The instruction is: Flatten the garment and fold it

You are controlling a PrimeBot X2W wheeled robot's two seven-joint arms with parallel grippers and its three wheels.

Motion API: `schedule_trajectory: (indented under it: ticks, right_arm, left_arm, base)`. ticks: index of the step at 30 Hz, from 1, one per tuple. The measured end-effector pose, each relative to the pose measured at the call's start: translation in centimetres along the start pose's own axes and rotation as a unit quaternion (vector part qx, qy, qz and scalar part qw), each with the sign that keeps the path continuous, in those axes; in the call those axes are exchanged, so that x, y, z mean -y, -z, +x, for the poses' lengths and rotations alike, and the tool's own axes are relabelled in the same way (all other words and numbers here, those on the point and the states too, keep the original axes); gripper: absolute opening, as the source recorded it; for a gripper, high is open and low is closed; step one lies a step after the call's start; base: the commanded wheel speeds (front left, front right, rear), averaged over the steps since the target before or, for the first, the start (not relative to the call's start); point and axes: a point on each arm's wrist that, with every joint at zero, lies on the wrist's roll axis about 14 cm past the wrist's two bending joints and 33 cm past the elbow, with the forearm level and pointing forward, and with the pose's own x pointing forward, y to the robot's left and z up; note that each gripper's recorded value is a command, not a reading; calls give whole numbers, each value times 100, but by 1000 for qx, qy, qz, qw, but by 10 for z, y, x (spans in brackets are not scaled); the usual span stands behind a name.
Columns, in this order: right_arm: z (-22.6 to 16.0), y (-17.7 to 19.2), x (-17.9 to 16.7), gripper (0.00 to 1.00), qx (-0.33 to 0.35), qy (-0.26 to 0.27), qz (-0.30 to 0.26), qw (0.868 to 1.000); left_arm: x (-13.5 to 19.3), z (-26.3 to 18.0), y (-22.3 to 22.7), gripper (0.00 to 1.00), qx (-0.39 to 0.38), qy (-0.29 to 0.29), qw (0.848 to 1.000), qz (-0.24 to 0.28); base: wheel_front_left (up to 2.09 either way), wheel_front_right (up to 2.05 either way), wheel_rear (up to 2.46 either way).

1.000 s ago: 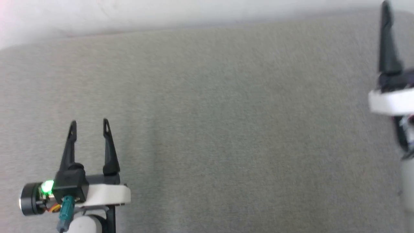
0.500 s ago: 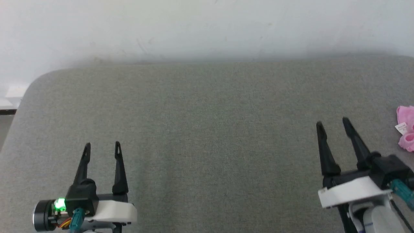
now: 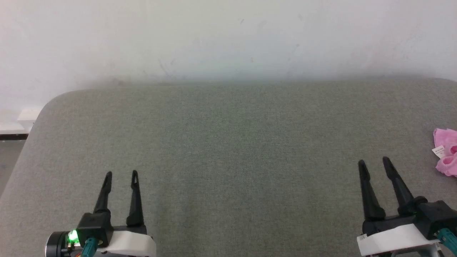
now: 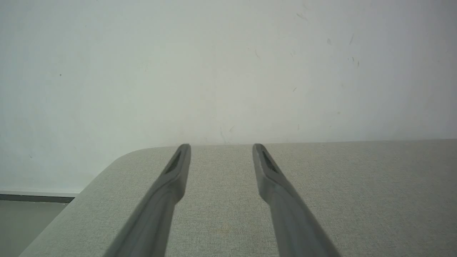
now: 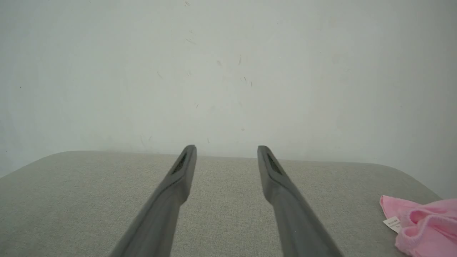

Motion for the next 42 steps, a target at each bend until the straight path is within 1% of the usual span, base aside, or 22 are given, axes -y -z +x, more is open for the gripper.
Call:
schedule_trajectory:
  ticks: [42]
  right_arm:
    - [3,10,-1,0,-36,-4,-9,999]
  left_arm:
    - [6,1,9,0,-34,12,999,-6]
  base:
    - [0,0,0]
